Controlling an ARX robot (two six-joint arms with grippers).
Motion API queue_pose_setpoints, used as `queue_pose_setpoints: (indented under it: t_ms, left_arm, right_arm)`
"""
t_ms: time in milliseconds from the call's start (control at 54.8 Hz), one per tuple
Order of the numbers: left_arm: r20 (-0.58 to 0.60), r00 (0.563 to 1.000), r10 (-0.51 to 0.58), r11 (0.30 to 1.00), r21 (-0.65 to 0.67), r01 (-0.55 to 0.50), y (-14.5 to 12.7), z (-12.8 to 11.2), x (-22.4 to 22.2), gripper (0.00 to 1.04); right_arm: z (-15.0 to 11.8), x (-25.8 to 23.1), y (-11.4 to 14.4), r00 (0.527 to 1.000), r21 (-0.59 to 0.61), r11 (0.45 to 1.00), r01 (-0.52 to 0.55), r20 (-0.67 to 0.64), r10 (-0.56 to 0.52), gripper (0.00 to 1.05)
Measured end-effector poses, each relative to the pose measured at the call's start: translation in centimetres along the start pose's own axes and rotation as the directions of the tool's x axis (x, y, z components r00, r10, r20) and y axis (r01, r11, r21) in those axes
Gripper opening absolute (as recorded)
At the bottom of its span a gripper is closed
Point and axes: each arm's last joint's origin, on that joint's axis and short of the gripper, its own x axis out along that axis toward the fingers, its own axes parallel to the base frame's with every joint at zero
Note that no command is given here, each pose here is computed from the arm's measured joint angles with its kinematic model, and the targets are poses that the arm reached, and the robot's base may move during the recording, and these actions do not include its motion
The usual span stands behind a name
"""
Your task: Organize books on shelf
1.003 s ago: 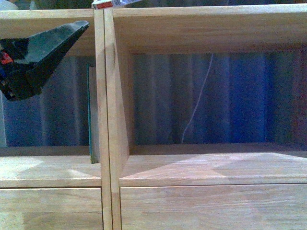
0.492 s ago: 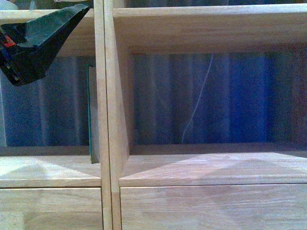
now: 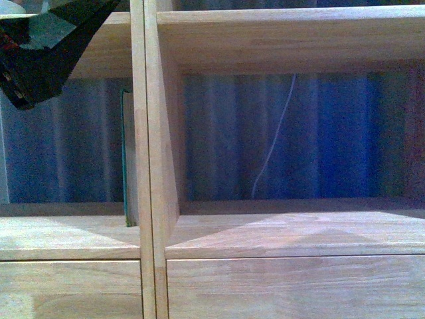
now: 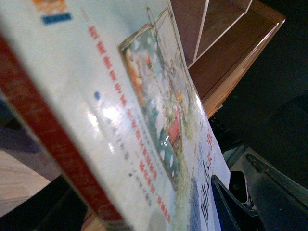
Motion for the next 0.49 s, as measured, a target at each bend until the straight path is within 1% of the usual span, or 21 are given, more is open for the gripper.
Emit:
queue_pose_setpoints:
  t_ms: [73,109,164,201,383,401,419,492]
  left_arm:
    - [0.005,1.0,0.007,1.0,0.002,-0.007,0.03,0.03,0.0,0.71]
    - [0.009,1.0,0.009,1.0,0.005,-0.009,0.03,0.08,-0.02,0.64]
    - [0.012,1.0,0.012,1.0,0.006,-0.012,0.03,0.14,-0.06,0.56]
    - [0.014,1.0,0.012,1.0,0.008,-0.012,0.0,0.2,-0.1,0.49]
    - [0.023,1.0,0.018,1.0,0.016,-0.018,0.05,0.37,-0.21,0.23]
    - [0.026,0.999,0.019,1.0,0.016,-0.02,0.06,0.39,-0.22,0.18]
    - [0.028,0.999,0.02,1.0,0.012,-0.02,0.06,0.4,-0.22,0.15]
    - [0.037,0.999,0.014,1.0,-0.001,-0.014,-0.21,0.52,-0.18,0.07]
  right_arm:
    - [-0.05,-0.02,-0.02,1.0,0.0,1.0,0.003,0.0,-0.003,0.07]
    - [-0.07,-0.02,0.0,1.0,0.001,1.0,0.002,0.0,-0.002,0.07]
    - [-0.11,-0.03,0.05,1.0,0.002,1.0,0.001,-0.002,-0.001,0.07]
    - [-0.12,-0.03,0.06,1.0,0.002,1.0,0.0,-0.002,0.0,0.07]
    - [-0.16,-0.04,0.06,1.0,0.003,1.0,0.003,-0.005,-0.003,0.07]
    - [-0.17,-0.04,0.04,1.0,0.002,1.0,0.005,-0.005,-0.005,0.07]
    - [-0.18,-0.04,0.03,1.0,0.002,1.0,0.008,-0.005,-0.008,0.07]
    - [-0.23,-0.03,-0.06,1.0,0.002,1.0,0.022,-0.006,-0.022,0.07]
